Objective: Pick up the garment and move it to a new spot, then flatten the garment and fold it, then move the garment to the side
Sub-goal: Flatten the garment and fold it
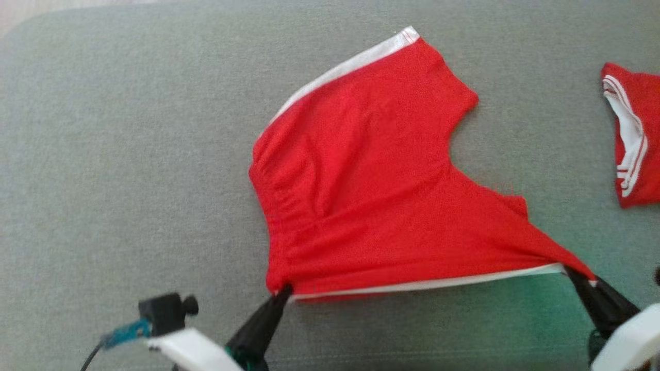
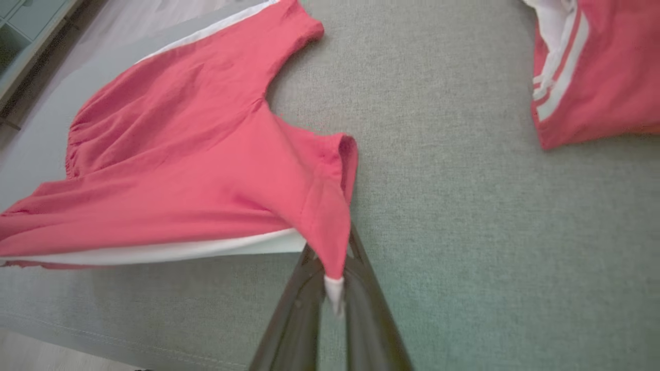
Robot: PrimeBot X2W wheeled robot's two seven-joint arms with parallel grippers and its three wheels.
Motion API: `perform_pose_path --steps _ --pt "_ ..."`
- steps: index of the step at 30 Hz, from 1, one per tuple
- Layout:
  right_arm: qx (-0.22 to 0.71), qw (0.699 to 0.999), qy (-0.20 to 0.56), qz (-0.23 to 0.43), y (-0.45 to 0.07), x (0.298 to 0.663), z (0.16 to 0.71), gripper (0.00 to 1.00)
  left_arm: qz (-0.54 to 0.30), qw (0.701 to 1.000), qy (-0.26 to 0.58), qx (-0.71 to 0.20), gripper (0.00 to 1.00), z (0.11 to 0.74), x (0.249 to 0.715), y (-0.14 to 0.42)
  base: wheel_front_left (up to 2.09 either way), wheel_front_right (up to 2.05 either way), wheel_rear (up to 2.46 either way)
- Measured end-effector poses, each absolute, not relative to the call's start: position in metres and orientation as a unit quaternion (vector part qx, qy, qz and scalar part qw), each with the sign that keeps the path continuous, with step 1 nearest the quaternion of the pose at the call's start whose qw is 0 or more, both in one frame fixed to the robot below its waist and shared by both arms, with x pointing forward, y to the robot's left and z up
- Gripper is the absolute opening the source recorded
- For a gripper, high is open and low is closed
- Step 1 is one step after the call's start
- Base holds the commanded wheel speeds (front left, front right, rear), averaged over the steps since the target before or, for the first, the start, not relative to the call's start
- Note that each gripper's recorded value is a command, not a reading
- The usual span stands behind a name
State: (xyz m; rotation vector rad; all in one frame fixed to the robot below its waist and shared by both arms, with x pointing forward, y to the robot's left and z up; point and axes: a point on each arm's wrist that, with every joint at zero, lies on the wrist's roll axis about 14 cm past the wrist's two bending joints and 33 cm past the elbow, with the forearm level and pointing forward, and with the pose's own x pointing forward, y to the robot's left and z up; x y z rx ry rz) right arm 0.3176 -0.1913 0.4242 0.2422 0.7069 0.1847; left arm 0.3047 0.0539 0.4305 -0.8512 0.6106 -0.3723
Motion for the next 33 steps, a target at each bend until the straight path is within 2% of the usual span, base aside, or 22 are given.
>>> perform_pose_path --steps 3,6,13,20,28,33 --pt "0.11 0.93 0.339 0.091 -0.194 0.323 0.434 0.0 -0.172 0.835 0.286 -0.437 0.0 0.446 0.298 0.053 0.0 0.0 0.0" --pt "0.099 0.932 0.329 0.111 -0.185 0.345 0.442 0.0 -0.174 0.832 0.269 -0.453 0.0 0.461 0.312 0.056 0.0 0.0 0.0" --pt "0.038 0.941 0.289 0.174 -0.157 0.448 0.467 0.0 -0.16 0.817 0.237 -0.501 0.0 0.487 0.374 0.063 0.0 0.0 0.0" --pt "0.01 0.927 0.306 0.218 -0.117 0.526 0.455 0.0 -0.117 0.827 0.253 -0.488 0.0 0.472 0.426 0.078 0.0 0.0 0.0" --pt "0.007 0.917 0.327 0.228 -0.088 0.572 0.418 0.0 -0.059 0.832 0.284 -0.474 0.0 0.433 0.452 0.086 0.0 0.0 0.0" --pt "0.01 0.919 0.316 0.235 -0.076 0.587 0.41 0.0 -0.04 0.841 0.282 -0.46 0.0 0.419 0.461 0.093 0.0 0.0 0.0"
